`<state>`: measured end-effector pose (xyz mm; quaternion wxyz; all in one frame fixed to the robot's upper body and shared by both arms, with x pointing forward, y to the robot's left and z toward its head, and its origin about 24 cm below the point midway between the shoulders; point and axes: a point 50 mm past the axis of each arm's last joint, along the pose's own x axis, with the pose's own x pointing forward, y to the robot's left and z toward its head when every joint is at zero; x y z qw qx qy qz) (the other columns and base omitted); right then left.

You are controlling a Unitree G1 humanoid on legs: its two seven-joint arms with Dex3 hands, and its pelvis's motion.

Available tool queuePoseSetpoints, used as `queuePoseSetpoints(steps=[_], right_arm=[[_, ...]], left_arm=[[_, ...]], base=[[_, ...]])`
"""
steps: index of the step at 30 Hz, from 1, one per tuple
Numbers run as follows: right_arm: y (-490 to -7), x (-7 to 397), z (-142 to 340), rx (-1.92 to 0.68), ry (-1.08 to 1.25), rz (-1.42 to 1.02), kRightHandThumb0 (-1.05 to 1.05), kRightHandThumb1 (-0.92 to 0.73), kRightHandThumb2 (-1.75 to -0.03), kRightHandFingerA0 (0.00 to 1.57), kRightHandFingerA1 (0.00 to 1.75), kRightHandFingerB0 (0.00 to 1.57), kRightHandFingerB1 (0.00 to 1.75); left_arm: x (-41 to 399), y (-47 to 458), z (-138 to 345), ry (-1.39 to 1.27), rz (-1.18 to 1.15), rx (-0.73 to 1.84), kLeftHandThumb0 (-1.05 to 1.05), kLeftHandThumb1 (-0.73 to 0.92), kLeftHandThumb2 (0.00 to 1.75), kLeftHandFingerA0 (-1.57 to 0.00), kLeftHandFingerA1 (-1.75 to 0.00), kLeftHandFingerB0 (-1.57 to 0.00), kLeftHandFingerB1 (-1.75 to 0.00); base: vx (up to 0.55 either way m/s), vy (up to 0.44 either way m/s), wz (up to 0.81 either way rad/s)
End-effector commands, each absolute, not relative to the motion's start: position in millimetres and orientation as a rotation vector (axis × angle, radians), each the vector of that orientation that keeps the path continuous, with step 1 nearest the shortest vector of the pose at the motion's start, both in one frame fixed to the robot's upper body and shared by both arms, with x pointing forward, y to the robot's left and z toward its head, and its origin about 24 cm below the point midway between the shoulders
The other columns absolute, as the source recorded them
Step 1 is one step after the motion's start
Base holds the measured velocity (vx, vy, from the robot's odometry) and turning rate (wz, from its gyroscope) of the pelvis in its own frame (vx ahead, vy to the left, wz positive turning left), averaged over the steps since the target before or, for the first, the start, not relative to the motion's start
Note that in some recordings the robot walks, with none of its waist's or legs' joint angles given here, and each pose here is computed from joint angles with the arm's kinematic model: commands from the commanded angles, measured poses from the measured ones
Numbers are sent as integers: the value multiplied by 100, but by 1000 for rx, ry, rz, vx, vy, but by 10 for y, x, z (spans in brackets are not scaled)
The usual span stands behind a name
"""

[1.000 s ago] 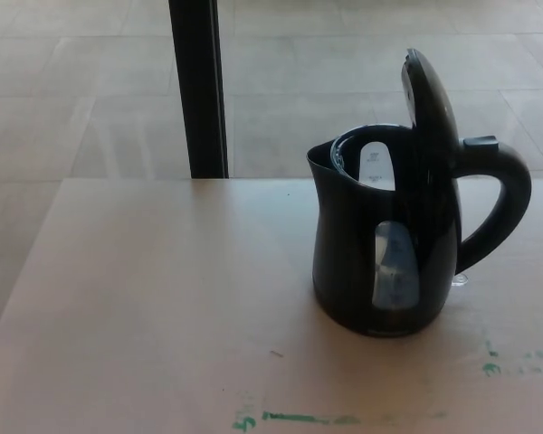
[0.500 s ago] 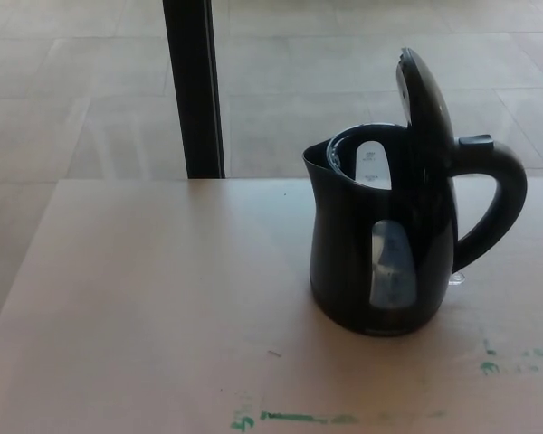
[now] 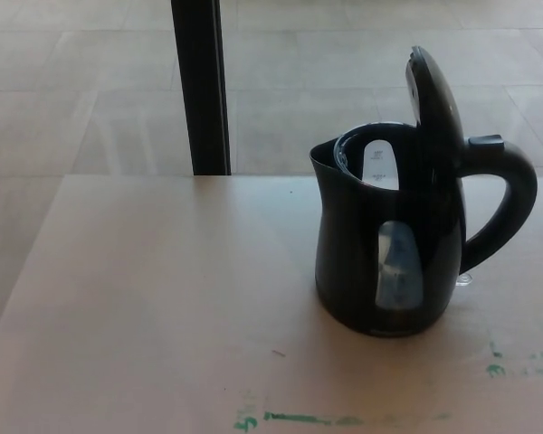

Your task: The robot uses its right hand to push down on the lid of a kettle kept in the middle of the desk to close it

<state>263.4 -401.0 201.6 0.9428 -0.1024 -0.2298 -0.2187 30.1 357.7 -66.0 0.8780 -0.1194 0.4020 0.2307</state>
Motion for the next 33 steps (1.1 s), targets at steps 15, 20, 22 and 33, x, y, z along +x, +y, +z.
queuePoseSetpoints(steps=[15,20,22,33], right_arm=[[-2561,3255,2555,-391,-464,33,-84,-92,-77,42,43,32,35],[-2336,3389,2358,-385,-400,75,-85,-92,-76,43,43,35,34],[-2289,3404,2301,-402,-382,90,-90,-84,-88,39,45,30,39],[-1915,3610,1965,-480,-275,221,-86,-83,-82,38,46,31,38]], left_arm=[[277,3640,-613,824,491,-279,-94,81,65,-69,-65,-61,-60],[268,3648,-603,831,485,-278,-92,81,65,-70,-64,-64,-59],[265,3649,-600,837,484,-269,-92,82,65,-74,-63,-67,-58],[241,3643,-598,836,478,-283,-91,61,100,-66,-70,-63,-67]], base=[[0,0,0],[0,0,0],[0,0,0],[0,0,0]])
